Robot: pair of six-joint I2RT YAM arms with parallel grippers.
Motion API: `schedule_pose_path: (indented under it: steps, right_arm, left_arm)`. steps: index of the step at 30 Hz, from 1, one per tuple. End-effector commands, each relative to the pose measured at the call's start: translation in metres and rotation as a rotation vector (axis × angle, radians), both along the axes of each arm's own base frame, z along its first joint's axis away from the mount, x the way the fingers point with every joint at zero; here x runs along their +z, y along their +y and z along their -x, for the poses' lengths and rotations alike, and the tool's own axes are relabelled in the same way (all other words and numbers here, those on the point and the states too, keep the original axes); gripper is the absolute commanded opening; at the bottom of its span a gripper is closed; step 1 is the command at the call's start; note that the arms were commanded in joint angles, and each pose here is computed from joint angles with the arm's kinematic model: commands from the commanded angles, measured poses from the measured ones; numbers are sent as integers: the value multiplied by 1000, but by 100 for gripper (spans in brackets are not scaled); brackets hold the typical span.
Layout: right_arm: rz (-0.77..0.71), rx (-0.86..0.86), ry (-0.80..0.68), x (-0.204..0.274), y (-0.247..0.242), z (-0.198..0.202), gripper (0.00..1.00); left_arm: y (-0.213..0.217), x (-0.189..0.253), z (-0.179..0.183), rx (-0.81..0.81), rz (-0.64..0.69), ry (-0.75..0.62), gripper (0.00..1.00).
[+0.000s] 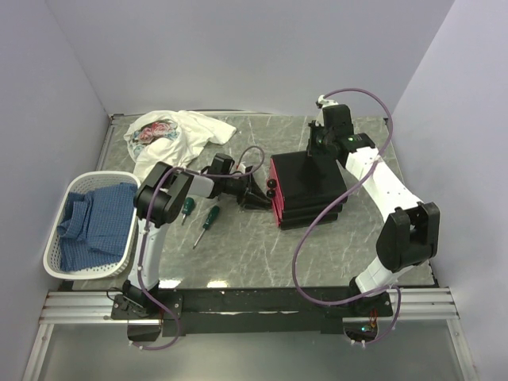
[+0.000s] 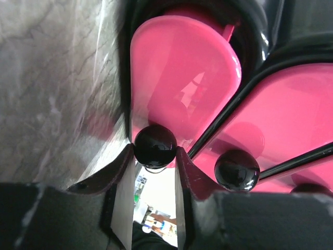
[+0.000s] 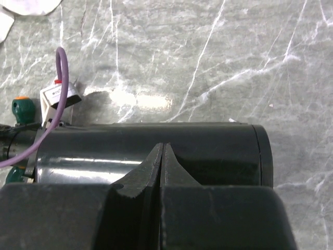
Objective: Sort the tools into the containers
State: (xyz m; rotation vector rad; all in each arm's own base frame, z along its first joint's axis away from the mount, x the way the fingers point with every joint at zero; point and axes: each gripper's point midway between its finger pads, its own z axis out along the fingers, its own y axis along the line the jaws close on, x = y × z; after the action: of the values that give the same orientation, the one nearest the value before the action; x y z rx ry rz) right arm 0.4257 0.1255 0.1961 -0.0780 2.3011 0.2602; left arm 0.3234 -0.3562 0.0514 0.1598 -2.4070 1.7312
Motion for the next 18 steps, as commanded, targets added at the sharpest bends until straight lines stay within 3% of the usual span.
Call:
schedule_pose_path:
  steps: [1,4,7,18]
  right_arm:
    - [161,6,469,-100,-30,85,0]
    - [165,3,479,-103,-31,87,0]
    - [170,3,484,-106,-32,89,0]
    - [189,-7,408,-91,-33,68,0]
  left_arm:
    - [6,11,-2,0,15,-30,20]
    - [22,11,-5,19,-19,-41,7]
    - [40,12,-4,40,-52,-48,3]
    - [76,19,-19,110,-101,-104,1]
